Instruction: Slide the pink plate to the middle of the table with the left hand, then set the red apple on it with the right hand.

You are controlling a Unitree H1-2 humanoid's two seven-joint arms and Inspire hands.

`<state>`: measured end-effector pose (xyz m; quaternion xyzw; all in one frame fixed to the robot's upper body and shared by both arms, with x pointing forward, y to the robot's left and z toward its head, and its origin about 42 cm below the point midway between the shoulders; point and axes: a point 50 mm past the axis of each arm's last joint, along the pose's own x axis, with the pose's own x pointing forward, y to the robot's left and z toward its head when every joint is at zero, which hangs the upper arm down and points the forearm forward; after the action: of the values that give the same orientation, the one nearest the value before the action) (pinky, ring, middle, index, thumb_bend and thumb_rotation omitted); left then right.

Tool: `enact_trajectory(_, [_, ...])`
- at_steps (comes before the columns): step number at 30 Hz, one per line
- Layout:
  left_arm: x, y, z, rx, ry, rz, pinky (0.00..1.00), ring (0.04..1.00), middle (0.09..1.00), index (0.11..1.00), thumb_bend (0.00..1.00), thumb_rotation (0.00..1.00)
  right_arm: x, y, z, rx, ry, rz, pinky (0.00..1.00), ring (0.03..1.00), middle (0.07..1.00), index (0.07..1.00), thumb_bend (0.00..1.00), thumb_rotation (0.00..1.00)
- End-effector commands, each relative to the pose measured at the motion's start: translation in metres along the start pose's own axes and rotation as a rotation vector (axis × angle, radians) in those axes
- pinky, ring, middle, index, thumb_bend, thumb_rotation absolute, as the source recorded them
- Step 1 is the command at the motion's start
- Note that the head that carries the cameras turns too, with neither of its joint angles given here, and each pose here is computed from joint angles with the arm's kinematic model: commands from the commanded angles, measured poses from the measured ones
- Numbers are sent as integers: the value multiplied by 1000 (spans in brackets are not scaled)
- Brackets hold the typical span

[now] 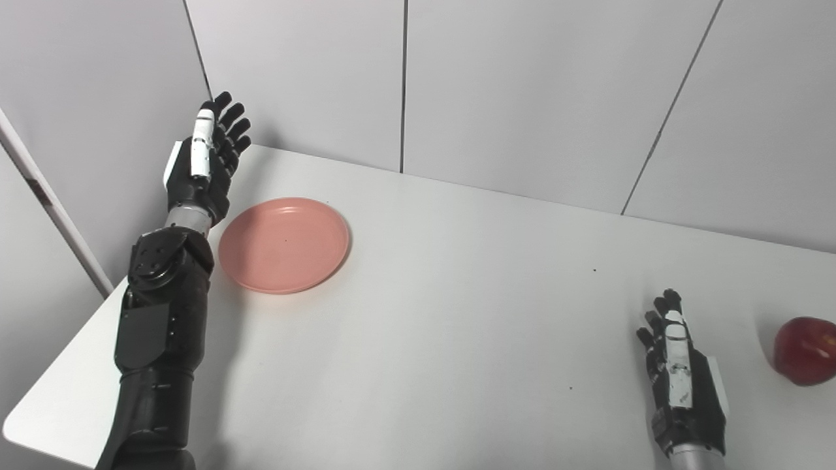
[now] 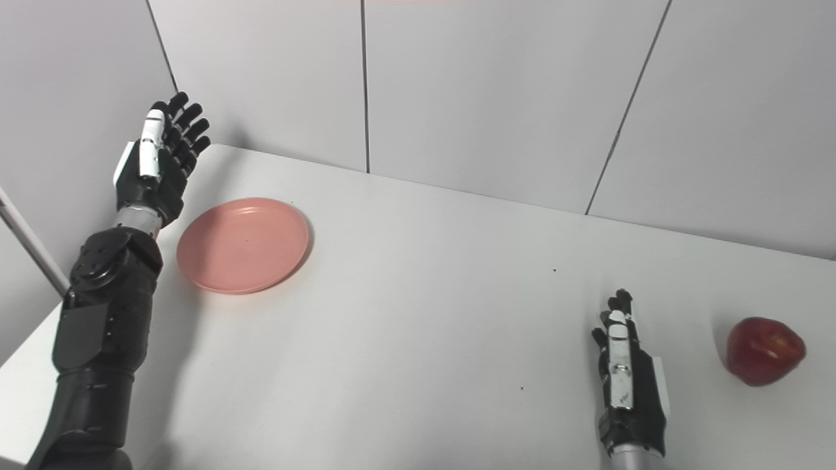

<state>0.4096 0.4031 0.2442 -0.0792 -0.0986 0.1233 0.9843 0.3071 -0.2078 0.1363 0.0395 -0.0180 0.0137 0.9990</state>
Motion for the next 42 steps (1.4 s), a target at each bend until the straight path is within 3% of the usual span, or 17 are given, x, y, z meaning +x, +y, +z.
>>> enact_trajectory(1, [14,6,34,15,-122,4,957,940,932,908,340,1000,4,-1,13,-2,-52,8,1000,1000,1000,1000,186,1000])
enact_trajectory(18, [12,44,27,35,-102,99,961,950,943,912,355,1000,4,-3,14,4,-59,17,1000,1000,1000,1000,188,1000])
enact_trajectory(27, [9,65,7,3,-74,151,984,962,957,929,295,1000,4,-4,12,-6,-56,9,1000,1000,1000,1000,185,1000])
enact_trajectory(42, [1,76,-26,-27,-4,175,957,954,953,942,313,1000,4,-4,14,-11,-49,10,1000,1000,1000,1000,178,1000])
